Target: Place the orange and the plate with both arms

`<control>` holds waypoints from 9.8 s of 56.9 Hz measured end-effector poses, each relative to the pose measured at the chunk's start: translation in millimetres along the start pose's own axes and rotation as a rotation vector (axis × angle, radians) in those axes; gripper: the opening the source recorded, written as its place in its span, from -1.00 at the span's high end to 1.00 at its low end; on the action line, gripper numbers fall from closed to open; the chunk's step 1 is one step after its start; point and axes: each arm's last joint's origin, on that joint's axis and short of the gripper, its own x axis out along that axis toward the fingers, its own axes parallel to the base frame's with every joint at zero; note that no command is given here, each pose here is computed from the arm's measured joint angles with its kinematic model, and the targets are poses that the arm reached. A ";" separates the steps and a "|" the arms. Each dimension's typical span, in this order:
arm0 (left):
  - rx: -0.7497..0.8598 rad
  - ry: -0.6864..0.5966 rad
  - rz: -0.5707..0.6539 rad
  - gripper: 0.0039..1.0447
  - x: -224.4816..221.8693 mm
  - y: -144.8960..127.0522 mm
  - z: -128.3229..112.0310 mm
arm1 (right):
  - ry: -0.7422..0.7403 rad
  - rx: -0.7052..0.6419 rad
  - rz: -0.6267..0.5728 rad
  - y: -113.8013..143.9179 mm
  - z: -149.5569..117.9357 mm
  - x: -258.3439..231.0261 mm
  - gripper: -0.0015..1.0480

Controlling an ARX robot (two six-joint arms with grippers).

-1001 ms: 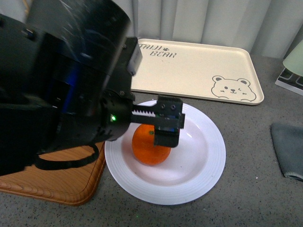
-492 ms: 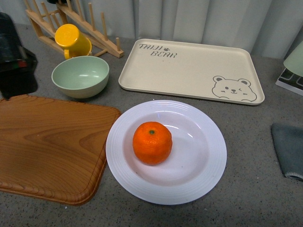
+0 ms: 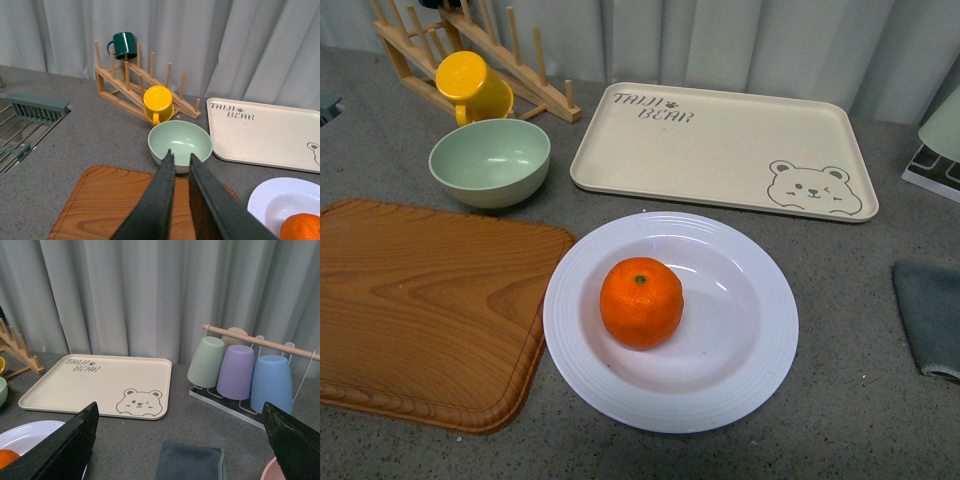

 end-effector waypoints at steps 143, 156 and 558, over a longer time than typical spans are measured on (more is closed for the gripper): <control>0.010 -0.032 0.003 -0.88 -55.0 11.9 7.2 | 1.026 0.444 0.418 45.7 -80.4 188.2 -0.82; 0.010 -0.032 0.003 -0.88 -55.0 12.0 7.2 | 1.163 0.665 0.471 53.3 -104.2 211.9 -0.82; 0.010 -0.032 0.003 -0.88 -55.0 11.9 7.2 | 0.000 0.003 0.004 0.3 0.0 0.1 -0.82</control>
